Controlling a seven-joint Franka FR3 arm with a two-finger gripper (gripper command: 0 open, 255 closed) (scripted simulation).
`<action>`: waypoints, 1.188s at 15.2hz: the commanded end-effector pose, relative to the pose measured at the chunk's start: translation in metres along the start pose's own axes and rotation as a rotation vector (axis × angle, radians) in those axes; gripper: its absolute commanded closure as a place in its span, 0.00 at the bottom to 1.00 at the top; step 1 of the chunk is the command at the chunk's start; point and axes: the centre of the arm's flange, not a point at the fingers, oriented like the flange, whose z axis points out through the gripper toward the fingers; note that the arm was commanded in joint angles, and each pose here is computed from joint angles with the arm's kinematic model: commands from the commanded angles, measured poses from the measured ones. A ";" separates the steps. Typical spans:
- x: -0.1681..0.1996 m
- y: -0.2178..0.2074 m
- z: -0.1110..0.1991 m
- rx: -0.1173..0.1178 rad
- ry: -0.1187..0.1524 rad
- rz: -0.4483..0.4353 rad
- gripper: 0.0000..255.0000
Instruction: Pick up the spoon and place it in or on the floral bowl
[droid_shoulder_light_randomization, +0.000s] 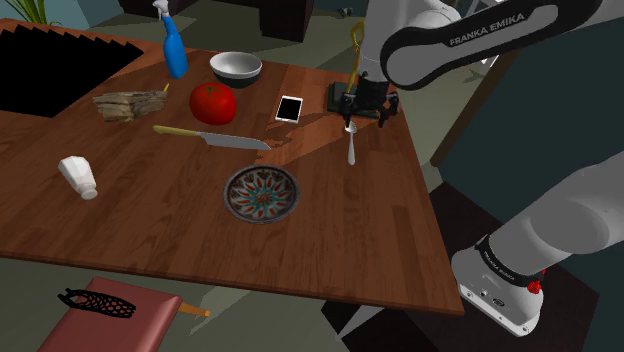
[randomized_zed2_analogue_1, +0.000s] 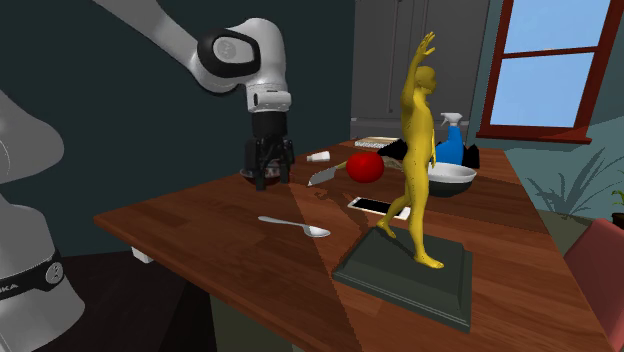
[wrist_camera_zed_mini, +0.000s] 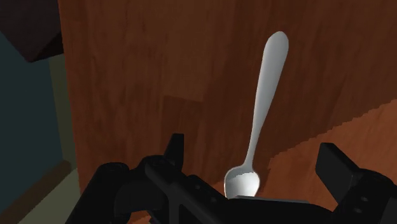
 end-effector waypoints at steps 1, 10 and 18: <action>0.005 -0.015 0.025 -0.020 0.005 0.047 0.00; 0.013 -0.027 0.081 -0.038 0.010 0.085 0.00; 0.013 -0.027 0.084 -0.038 0.010 0.085 0.00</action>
